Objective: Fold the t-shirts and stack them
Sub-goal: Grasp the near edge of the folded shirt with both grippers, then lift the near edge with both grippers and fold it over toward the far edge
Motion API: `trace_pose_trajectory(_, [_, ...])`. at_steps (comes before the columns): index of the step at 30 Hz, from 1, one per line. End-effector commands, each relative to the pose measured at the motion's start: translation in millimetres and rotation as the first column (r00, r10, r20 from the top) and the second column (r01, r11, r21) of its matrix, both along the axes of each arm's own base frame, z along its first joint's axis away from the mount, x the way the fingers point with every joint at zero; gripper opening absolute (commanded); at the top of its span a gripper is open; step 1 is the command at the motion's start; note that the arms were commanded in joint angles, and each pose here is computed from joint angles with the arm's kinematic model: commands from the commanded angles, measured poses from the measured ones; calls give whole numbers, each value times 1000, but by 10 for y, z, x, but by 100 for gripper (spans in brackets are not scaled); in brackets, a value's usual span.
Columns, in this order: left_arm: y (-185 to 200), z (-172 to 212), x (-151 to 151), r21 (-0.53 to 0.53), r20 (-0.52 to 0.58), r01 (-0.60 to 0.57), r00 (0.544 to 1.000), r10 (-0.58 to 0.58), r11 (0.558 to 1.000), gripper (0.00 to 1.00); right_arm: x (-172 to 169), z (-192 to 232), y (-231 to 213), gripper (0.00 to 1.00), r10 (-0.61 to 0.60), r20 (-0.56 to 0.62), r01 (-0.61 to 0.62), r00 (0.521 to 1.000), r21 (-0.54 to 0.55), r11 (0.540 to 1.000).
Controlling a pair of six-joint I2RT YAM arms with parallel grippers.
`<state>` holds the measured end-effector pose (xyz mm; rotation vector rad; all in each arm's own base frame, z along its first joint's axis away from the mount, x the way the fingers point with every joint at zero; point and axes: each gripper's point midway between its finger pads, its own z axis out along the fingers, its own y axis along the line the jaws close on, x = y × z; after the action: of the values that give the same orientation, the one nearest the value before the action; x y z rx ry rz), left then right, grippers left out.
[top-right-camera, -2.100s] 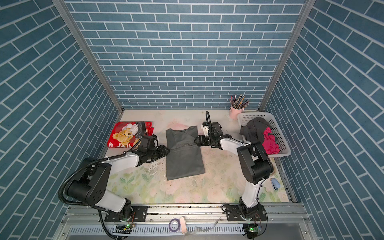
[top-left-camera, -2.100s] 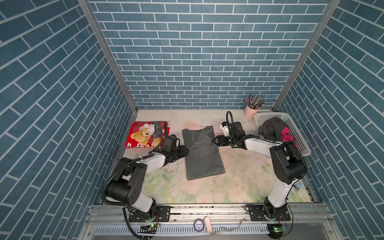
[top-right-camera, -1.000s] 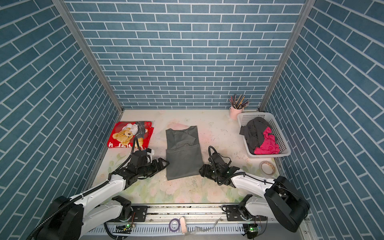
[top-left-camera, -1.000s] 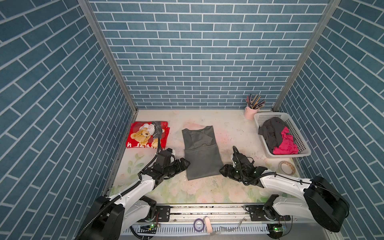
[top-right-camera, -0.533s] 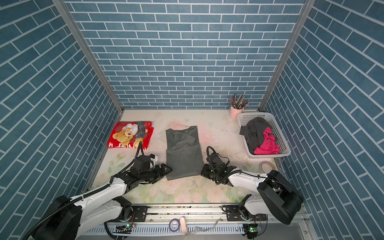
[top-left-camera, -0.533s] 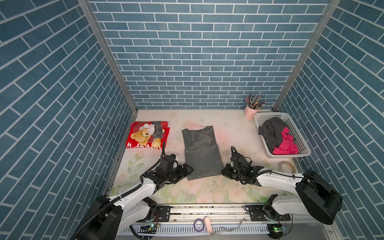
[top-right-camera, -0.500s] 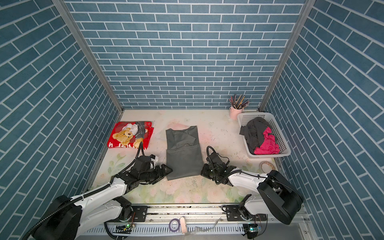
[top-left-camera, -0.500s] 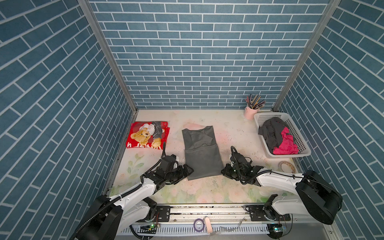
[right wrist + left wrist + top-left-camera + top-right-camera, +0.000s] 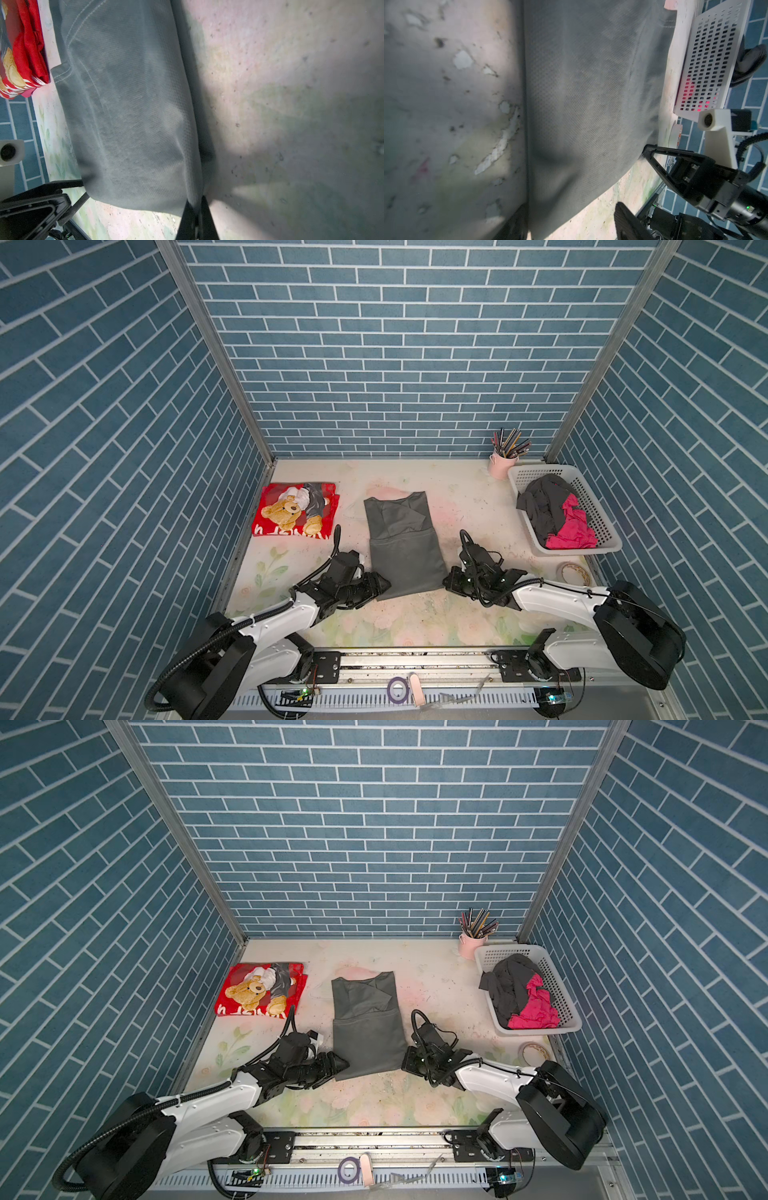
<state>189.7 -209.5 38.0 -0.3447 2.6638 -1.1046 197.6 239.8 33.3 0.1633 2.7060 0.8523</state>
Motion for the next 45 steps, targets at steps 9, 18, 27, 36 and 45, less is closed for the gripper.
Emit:
trace_pose_trajectory(9, [345,-441,-456,283,-111,80,993,-50,956,64,115,147,39,0,7,59,-6,998,-14,1000])
trace_pose_trajectory(18, [266,-548,-405,409,-100,169,985,-140,897,10,111,182,14,0,5,69,-3,998,-19,1000])
trace_pose_trajectory(27, [39,-42,-291,316,-33,176,984,-175,932,0,138,431,-36,0,24,131,-17,991,-49,999])
trace_pose_trajectory(36, [-52,678,441,53,50,113,992,-116,992,0,567,1046,189,0,92,262,-74,961,-80,994])
trace_pose_trajectory(45, [92,1071,1271,-18,137,36,990,-33,999,0,1289,1495,326,0,110,352,-98,930,-53,994])
